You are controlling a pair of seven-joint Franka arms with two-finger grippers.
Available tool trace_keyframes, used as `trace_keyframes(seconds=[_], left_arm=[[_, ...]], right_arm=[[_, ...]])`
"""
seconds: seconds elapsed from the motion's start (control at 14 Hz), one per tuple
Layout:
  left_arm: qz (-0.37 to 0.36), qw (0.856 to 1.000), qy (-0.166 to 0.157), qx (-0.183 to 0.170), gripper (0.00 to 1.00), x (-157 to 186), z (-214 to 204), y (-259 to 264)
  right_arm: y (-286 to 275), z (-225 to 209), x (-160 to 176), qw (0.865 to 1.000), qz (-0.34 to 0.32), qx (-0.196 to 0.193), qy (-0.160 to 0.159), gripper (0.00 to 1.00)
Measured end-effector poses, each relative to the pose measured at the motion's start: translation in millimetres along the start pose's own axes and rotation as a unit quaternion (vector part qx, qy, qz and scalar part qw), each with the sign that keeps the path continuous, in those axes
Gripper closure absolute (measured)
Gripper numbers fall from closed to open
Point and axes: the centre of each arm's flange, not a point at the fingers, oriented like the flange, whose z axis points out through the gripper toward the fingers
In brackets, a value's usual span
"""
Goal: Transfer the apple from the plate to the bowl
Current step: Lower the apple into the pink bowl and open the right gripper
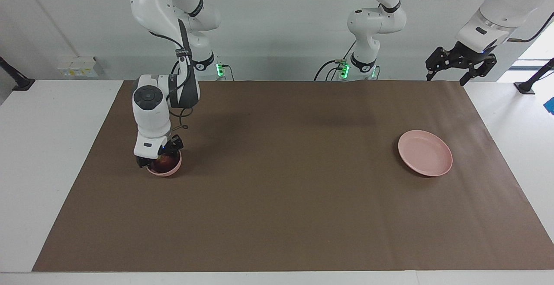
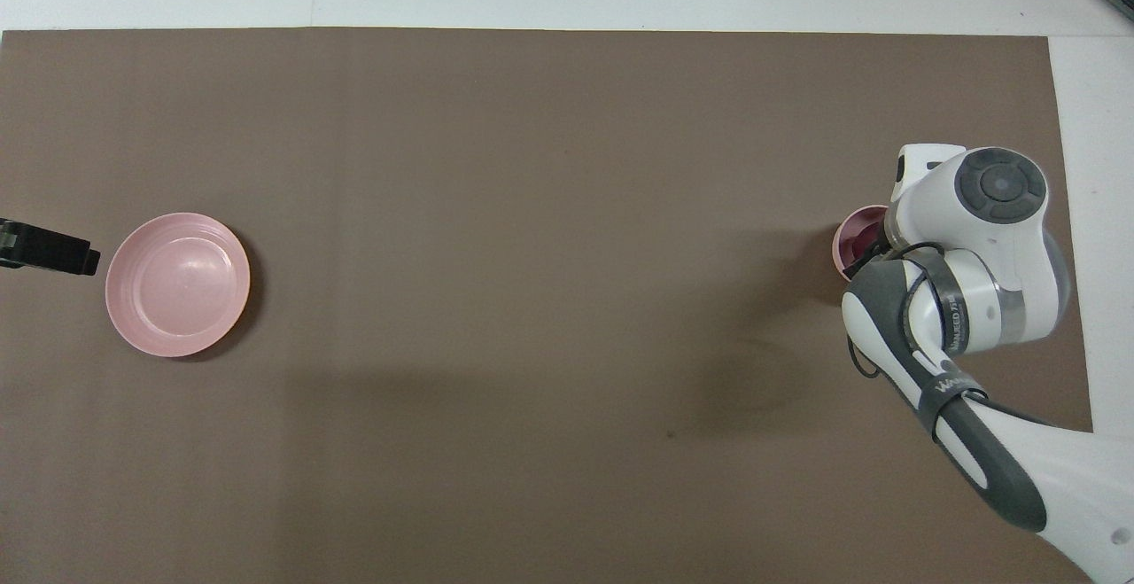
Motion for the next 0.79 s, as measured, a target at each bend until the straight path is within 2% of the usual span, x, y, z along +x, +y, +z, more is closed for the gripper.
trace_keyframes(seconds=[0.36,0.57,0.79], left_arm=[[-0.018,1.000,0.000,-0.002,0.00,0.8,-0.1,4.2],[-0.020,1.000,-0.001,-0.002,0.00,0.7,0.1,4.2],[-0.032,0.999,0.000,-0.009,0.00,1.4,0.1,7.4]], right_arm=[[2.0,-5.7,2.5,1.000,0.009,-0.002,0.006,0.00],[4.0,-36.4,5.1,0.996,0.081,0.008,0.033,0.00],[4.8,-79.0,-2.0,0.984,0.170,0.011,0.051,0.00]])
